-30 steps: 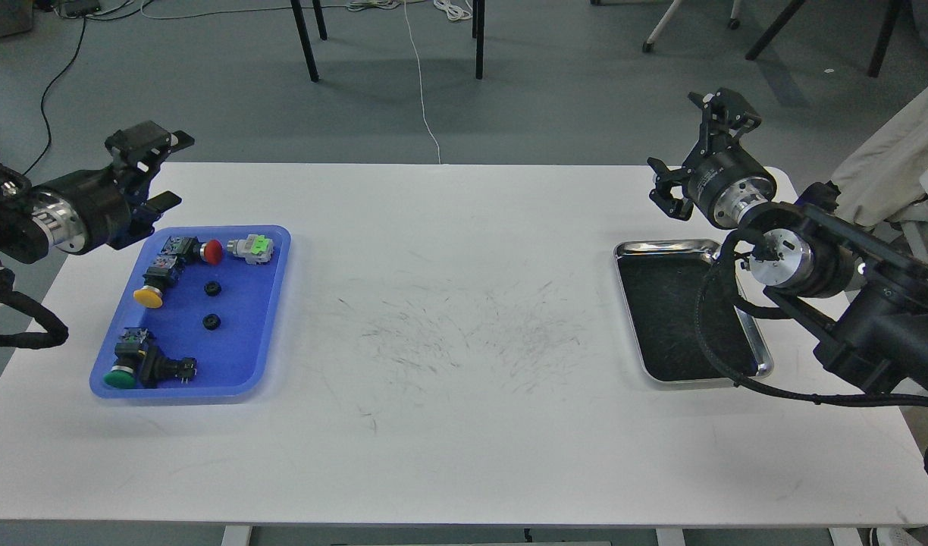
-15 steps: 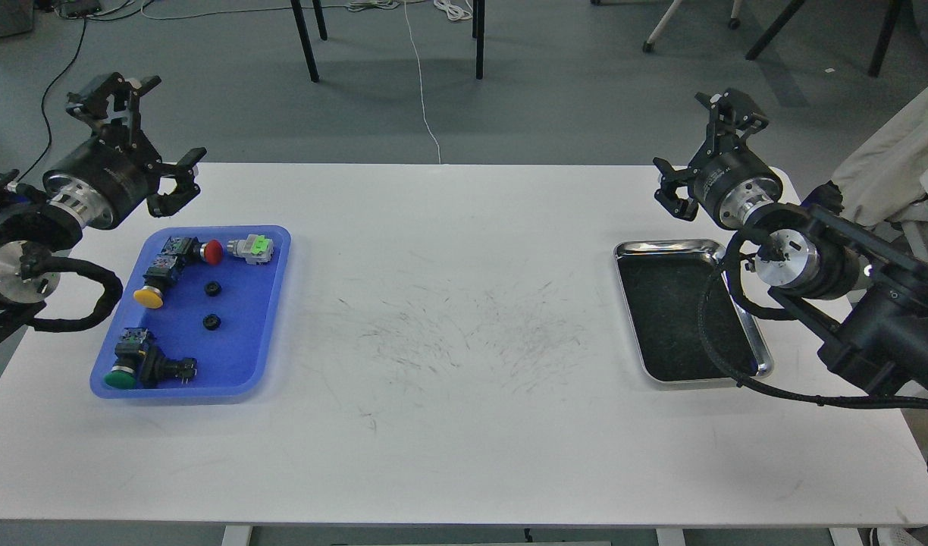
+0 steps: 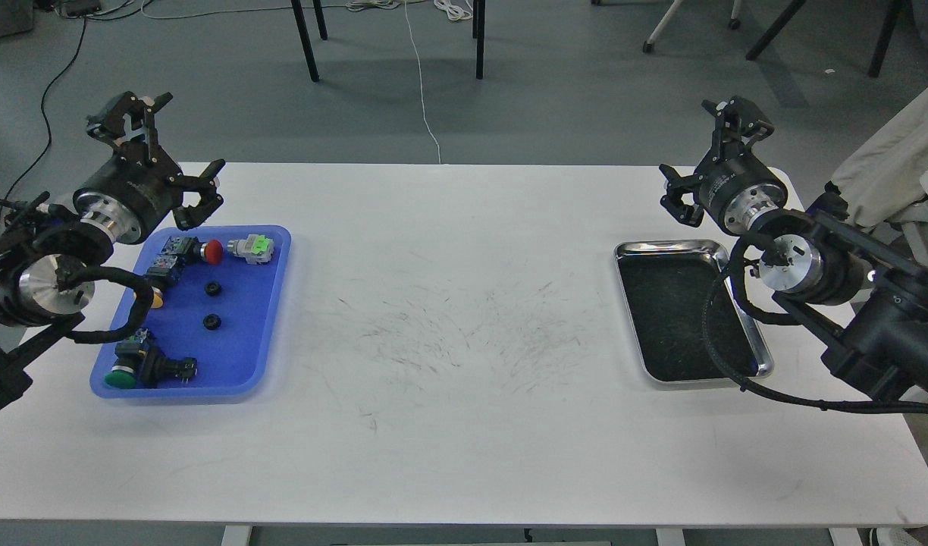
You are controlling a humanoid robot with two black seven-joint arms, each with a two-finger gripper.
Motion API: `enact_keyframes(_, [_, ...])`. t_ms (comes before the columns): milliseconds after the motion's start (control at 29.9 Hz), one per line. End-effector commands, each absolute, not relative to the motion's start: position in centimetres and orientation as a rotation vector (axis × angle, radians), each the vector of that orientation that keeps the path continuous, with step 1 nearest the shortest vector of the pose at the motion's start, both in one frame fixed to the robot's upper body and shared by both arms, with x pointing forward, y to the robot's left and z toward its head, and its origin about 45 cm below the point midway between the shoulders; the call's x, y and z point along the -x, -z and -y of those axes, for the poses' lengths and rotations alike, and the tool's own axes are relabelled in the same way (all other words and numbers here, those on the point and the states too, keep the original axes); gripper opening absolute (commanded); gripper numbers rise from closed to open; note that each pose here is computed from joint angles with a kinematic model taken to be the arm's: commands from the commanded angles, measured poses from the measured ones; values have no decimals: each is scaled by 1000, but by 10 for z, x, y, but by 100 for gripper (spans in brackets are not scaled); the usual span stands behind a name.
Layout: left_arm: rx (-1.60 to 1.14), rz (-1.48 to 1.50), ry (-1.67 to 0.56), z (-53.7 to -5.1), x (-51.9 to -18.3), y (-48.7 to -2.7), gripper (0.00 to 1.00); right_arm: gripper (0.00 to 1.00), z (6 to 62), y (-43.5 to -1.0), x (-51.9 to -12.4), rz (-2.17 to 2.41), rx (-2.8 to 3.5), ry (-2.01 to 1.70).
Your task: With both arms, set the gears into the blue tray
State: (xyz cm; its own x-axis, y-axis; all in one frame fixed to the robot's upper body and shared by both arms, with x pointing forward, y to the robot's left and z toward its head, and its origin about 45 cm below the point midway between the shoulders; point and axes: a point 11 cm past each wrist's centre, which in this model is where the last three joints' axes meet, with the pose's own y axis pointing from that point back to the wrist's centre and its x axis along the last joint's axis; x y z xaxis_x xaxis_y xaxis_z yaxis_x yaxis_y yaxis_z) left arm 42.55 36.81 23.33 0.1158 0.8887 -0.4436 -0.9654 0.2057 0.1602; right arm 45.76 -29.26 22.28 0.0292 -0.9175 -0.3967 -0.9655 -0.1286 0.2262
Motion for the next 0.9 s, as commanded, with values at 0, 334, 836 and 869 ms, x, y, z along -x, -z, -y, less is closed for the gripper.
enact_keyframes(0, [132, -454, -1381, -387, -427, -237, 99, 99, 292, -221, -457, -2007, 2184, -691])
enact_keyframes(334, [178, -458, -1337, -382, -437, -242, 99, 99, 293, -218, -457, -2023, 2176, -692])
enact_keyframes(836, [210, -555, -1271, -353, -448, -242, 99, 99, 297, -214, -457, -2037, 2174, -692])
enact_keyframes(869, [200, -550, -1284, -358, -448, -241, 99, 99, 296, -212, -456, -2036, 2178, -695])
